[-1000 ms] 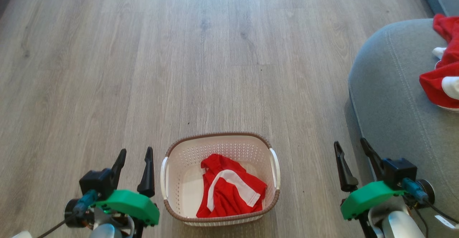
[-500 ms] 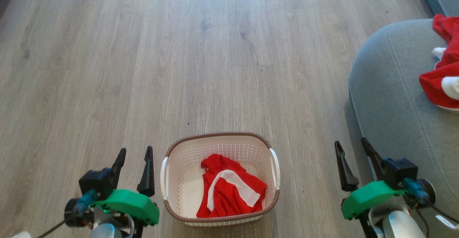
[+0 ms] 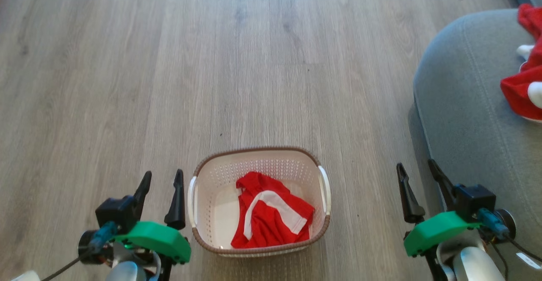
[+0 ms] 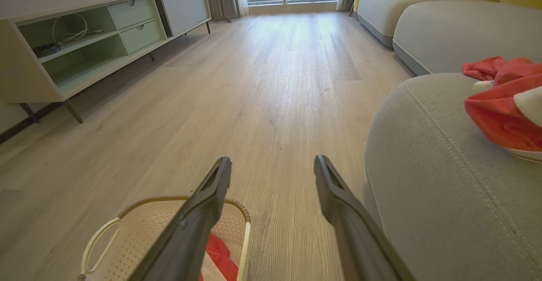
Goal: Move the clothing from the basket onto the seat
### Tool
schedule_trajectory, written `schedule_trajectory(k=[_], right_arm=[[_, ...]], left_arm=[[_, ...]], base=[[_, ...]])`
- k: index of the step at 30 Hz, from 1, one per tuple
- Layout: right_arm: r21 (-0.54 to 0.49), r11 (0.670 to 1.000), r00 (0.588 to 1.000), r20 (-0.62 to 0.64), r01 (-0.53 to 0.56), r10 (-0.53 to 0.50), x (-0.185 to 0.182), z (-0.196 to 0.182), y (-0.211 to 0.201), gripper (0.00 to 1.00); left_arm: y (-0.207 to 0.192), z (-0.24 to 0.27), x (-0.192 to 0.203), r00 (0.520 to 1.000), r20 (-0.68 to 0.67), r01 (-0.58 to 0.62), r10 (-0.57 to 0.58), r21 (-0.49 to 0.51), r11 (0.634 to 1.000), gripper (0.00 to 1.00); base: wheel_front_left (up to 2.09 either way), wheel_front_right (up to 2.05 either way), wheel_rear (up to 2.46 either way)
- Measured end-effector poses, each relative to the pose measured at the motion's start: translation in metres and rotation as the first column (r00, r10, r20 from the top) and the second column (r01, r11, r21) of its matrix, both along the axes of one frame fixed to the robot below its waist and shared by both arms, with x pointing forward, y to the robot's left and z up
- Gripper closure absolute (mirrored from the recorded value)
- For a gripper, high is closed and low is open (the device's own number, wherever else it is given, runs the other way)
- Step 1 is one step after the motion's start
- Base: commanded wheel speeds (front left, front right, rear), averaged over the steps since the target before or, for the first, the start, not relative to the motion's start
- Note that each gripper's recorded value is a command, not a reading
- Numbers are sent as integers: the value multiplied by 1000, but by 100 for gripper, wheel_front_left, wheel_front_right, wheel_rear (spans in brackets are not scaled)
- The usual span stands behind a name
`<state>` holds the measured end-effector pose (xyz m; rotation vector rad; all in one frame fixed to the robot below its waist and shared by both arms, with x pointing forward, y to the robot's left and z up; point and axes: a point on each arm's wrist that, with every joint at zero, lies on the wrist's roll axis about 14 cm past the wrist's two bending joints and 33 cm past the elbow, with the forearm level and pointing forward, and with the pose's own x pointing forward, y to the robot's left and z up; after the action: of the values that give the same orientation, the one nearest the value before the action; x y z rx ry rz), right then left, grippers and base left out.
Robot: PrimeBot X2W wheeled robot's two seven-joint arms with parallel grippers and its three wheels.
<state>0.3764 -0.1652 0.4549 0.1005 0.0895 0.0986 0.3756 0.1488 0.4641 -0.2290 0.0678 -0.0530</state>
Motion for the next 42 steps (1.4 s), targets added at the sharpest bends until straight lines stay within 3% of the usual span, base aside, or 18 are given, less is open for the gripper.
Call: schedule_trajectory(k=[9,13,18,23,30,36,42], right_arm=[[-24,999,999,0,35,-35,27,-5,-13,0],[-36,998,998,25,54,-53,57,-4,-20,0],[-52,997,998,25,55,-54,92,-18,-22,0],[-68,996,998,13,61,-60,126,-43,-27,0],[-91,994,997,-48,54,-58,154,-98,-29,0],[-103,994,989,-142,27,-42,157,-155,-27,0],[-133,990,979,-194,37,-62,150,-181,-39,0]], left_arm=[[-20,-12,33,998,-25,60,-60,-6,998,0],[-39,-21,66,993,-34,114,-114,-11,993,0],[-67,-60,98,973,-105,206,-206,-6,979,0],[-94,-123,121,922,-239,311,-304,-5,950,0],[-125,-216,139,781,-478,452,-402,-12,892,0],[-139,-306,109,575,-697,512,-429,-104,853,0],[-149,-349,92,472,-763,525,-442,-160,836,0]], base=[[0,0,0],[0,0,0],[0,0,0],[0,0,0],[0,0,0],[0,0,0],[0,0,0]])
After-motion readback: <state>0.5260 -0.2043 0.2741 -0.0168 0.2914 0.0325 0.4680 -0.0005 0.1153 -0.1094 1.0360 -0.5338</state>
